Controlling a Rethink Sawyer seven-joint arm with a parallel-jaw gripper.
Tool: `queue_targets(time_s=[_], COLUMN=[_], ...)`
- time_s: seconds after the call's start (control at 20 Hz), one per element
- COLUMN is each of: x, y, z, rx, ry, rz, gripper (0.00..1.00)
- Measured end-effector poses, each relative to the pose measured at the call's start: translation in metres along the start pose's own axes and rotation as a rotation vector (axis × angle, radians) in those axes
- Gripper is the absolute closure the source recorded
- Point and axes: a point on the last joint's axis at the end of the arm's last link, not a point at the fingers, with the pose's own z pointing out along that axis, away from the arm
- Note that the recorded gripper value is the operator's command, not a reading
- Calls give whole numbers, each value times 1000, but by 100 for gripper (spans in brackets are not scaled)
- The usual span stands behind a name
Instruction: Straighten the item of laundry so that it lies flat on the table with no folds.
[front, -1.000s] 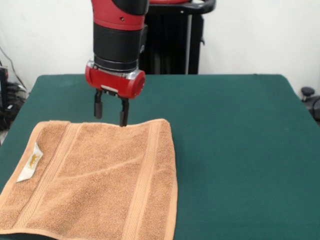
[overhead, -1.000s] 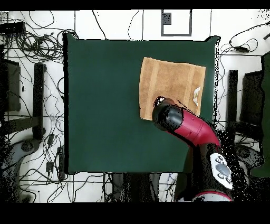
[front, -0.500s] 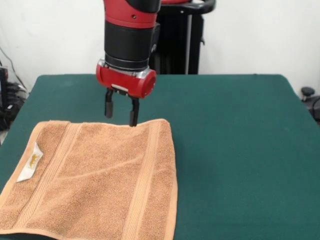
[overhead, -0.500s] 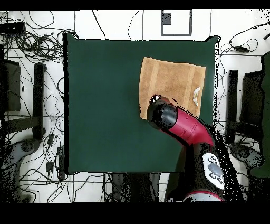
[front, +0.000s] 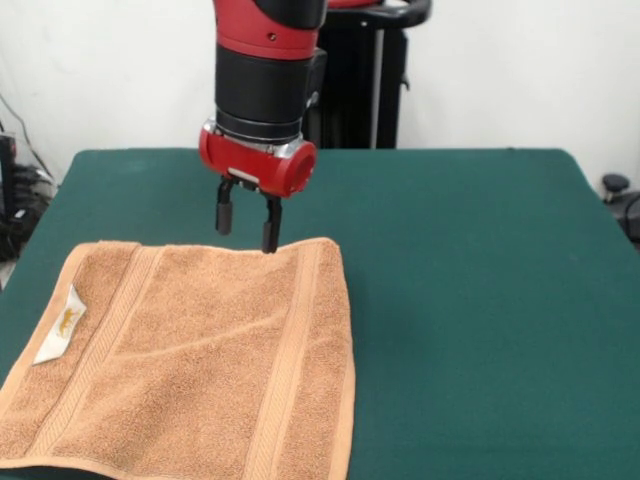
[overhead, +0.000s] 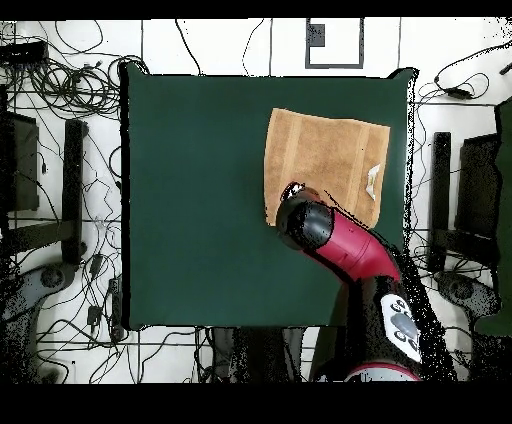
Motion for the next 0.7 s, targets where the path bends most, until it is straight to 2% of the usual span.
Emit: queue_targets(time_s=[0.4,0.7], x=[12,11], y=[-5,-3], z=[4,3], rx=[8,9], ry=[-5,-5], rz=[13,33], gripper=[0,0])
